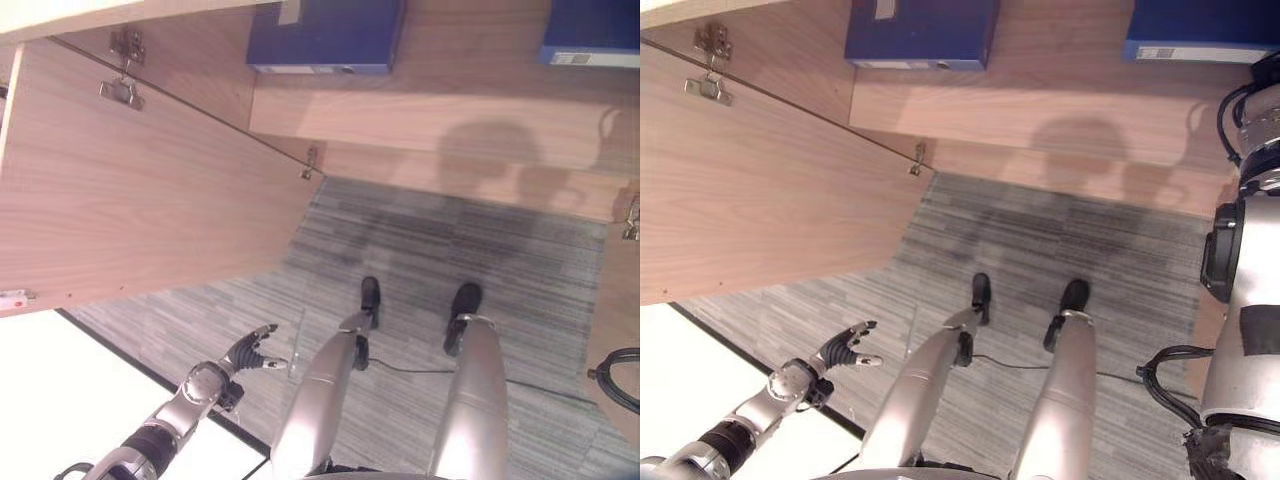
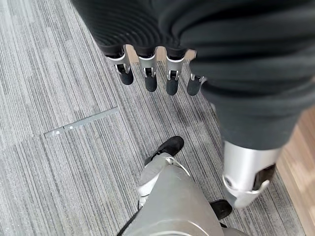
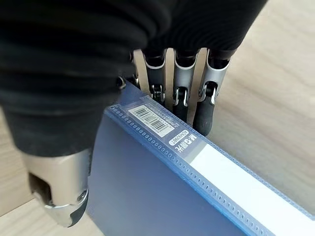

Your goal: Put the empty folder in the office cabinet

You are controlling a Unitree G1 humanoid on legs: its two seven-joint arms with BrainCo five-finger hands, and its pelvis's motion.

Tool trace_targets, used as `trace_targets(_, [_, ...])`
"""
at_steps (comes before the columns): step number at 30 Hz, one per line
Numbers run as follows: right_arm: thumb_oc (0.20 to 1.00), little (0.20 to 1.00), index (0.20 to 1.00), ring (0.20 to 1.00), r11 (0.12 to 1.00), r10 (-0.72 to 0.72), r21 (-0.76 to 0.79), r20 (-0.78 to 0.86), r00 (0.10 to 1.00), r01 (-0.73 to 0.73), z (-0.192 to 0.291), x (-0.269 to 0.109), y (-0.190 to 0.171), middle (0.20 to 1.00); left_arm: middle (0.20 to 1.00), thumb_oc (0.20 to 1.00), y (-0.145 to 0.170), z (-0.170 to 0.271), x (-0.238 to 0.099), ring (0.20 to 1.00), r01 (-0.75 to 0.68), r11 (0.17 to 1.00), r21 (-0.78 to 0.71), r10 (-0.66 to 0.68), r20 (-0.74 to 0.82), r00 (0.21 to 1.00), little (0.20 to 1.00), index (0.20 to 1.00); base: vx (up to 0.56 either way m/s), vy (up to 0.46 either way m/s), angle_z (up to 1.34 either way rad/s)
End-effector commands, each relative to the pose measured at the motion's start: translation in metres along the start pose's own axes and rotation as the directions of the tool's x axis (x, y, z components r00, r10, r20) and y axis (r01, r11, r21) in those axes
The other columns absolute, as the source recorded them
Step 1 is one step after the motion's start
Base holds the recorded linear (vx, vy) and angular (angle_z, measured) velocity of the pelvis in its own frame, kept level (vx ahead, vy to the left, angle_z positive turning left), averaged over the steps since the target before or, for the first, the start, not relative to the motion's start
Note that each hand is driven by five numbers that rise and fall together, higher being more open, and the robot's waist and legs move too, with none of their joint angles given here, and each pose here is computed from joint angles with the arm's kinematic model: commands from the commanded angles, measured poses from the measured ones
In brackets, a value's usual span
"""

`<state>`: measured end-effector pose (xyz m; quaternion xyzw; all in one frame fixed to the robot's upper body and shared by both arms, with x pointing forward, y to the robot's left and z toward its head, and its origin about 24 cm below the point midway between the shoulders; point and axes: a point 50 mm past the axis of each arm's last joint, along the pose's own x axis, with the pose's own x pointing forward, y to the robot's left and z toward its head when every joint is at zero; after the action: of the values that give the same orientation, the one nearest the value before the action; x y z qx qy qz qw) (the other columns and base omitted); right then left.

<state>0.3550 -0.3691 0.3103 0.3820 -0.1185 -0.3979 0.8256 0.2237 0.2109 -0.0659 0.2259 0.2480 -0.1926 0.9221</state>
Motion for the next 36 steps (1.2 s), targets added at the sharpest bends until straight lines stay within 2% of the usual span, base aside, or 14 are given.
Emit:
trace_targets(1, [1.000,1.000,1.000,1.000,0.995,-0.094,-0.025,0.009,0.996,0.094,-0.002,0.007,-0.024,1.000,1.000,1.000,-0.002,-0.018,-0.006,1.000,-0.019,1.000,0.014,0.020,-0.070,0.997,1.000,1.000,0.00,0.000,0.00])
trace_targets(8, [1.000,1.000,1.000,1.000,0.992,-0.128,-0.008,-0.042,0.991,0.128,-0.024,0.010,-0.037,1.000,1.000,1.000,-0.002,-0.012,-0.001,1.000,-0.043,0.999,-0.024,0.042,-0.047,0.998,1.000,1.000,-0.02,0.009,-0.01])
trace_targets(16, [1.000,1.000,1.000,1.000,0.989,-0.151,-0.013,-0.049,0.987,0.150,-0.028,0.014,-0.051,1.000,1.000,1.000,-0.002,-0.011,-0.002,1.000,-0.043,0.998,-0.043,0.042,-0.039,0.998,1.000,1.000,0.01,-0.001,0.01])
trace_targets(20, [1.000,1.000,1.000,1.000,0.991,-0.058,-0.119,0.003,0.998,0.058,-0.016,0.011,-0.033,1.000,1.000,1.000,0.002,-0.012,-0.003,1.000,-0.051,0.997,-0.054,0.049,-0.037,0.998,1.000,1.000,0.00,0.000,0.00])
trace_targets(24, [1.000,1.000,1.000,1.000,0.983,-0.061,-0.170,0.038,0.997,0.067,-0.008,0.012,-0.037,1.000,1.000,1.000,-0.001,-0.011,-0.002,1.000,-0.041,0.997,-0.065,0.039,-0.036,0.999,1.000,1.000,0.00,0.000,0.00])
trace_targets(36, [1.000,1.000,1.000,1.000,0.981,-0.163,-0.119,-0.043,0.986,0.156,-0.040,0.021,-0.085,1.000,1.000,1.000,-0.007,-0.011,-0.001,1.000,-0.027,0.995,-0.098,0.024,-0.034,0.999,1.000,1.000,-0.02,0.016,0.02])
